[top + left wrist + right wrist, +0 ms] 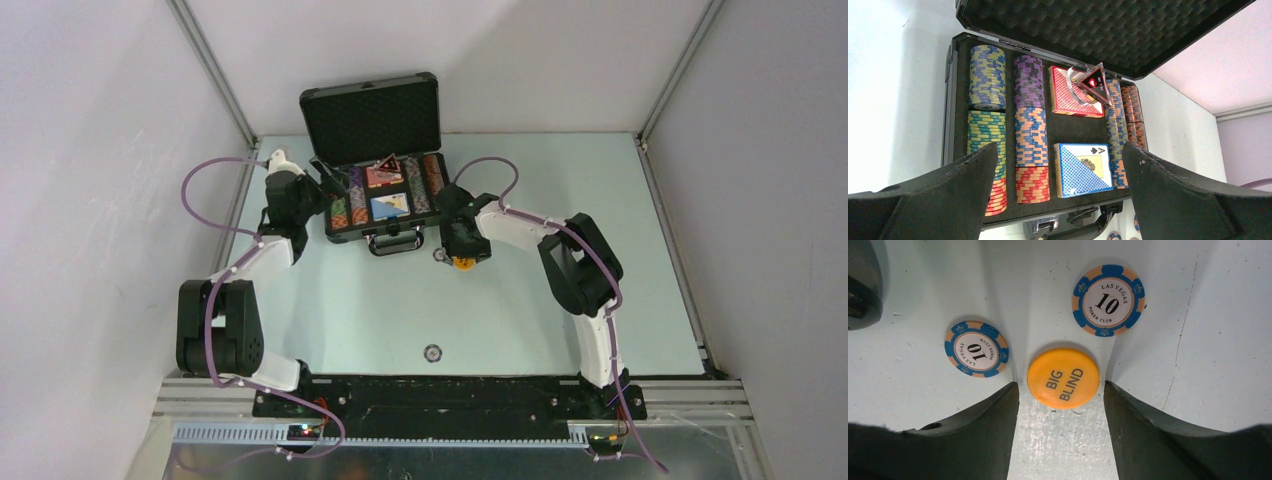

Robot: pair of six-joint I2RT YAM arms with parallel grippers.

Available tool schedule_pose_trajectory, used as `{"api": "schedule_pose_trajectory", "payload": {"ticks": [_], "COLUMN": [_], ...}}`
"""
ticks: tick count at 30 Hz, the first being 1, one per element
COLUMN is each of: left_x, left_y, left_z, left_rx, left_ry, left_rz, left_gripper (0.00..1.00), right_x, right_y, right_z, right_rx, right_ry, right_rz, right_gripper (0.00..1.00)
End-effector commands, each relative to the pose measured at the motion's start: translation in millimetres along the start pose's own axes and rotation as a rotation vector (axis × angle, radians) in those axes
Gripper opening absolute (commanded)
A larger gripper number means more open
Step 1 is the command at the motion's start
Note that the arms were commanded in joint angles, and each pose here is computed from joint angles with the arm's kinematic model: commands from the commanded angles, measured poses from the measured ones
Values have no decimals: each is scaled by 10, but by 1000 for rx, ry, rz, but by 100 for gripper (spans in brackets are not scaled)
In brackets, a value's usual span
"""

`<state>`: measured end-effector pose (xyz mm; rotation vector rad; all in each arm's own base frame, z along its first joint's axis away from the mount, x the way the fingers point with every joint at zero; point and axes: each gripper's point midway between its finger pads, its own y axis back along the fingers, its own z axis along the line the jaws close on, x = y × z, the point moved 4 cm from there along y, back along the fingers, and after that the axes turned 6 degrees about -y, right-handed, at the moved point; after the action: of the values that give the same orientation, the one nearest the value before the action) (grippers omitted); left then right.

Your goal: Pack up texas hold em set

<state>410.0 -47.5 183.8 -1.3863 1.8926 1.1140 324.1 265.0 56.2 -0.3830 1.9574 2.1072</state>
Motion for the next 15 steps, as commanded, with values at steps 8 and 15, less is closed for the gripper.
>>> {"api": "schedule_pose_trajectory", "payload": {"ticks": [8,15], "left_x": [-216,-216], "left_y": [-27,-30], "left_z": [-105,-107], "left_rx": [37,38], "left_ry": [3,4], "left_rz": [-49,-48], "left_gripper": [98,98], "right_x": [-119,-113], "right_y": [-29,3], "right_z": [-37,-17], "right_rx": [1,-7], "right_ry": [-3,5], "right_rz": [-26,-27], "right_gripper": [59,49]}}
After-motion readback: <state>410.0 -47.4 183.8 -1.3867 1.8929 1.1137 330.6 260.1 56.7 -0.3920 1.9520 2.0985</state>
